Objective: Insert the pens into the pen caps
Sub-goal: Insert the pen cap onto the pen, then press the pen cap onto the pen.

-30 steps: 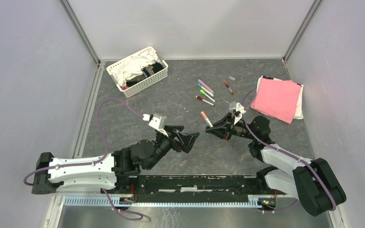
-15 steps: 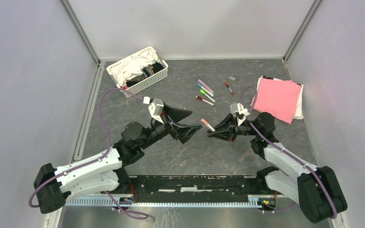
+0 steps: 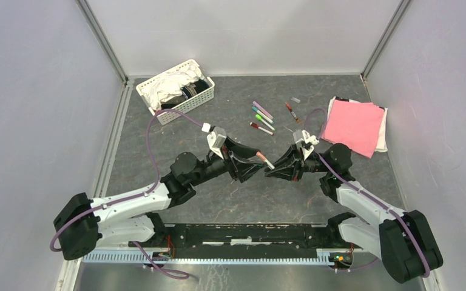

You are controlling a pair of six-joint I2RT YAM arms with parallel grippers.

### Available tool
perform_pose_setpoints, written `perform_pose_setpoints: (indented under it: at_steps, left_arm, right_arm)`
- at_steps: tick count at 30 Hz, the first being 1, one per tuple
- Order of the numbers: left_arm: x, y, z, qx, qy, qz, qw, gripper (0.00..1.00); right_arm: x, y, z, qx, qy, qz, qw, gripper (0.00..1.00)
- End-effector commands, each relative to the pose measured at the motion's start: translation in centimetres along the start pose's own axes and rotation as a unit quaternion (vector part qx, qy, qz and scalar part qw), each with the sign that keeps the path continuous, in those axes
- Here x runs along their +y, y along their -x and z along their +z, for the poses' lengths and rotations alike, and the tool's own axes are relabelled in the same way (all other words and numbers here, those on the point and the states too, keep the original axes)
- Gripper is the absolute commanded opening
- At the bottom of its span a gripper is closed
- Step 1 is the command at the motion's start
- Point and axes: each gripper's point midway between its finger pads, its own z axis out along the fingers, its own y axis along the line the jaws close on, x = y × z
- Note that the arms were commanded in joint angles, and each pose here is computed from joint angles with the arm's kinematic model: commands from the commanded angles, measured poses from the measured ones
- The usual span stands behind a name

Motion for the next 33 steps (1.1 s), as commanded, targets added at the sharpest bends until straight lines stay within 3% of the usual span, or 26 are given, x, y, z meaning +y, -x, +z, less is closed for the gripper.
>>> perform_pose_setpoints:
  at_steps: [1, 18, 28, 33]
  left_arm:
    - [-1.3, 3.0, 0.9, -0.049, -0.029, 0.021, 0.998, 0.65]
    - [-1.1, 2.4, 1.3, -0.043, -0.032, 0.010, 0.999, 0.42]
    - [-0.4, 2.1, 1.8, -0.036, -0.015, -0.002, 0.999, 0.19]
    - [0.4, 1.7, 1.8, -0.034, 0.012, -0.042, 0.998, 0.09]
  right_arm:
    - [0.5, 1.8, 0.5, -0.009, 0.020, -0.035, 0.999, 0.00]
    - [0.4, 1.8, 0.7, -0.008, 0.019, -0.020, 1.000, 0.00]
    - [0.2, 1.8, 0.8, -0.010, 0.015, -0.013, 1.000, 0.00]
    - [-0.7, 1.2, 0.8, -0.004, -0.002, -0.003, 1.000, 0.00]
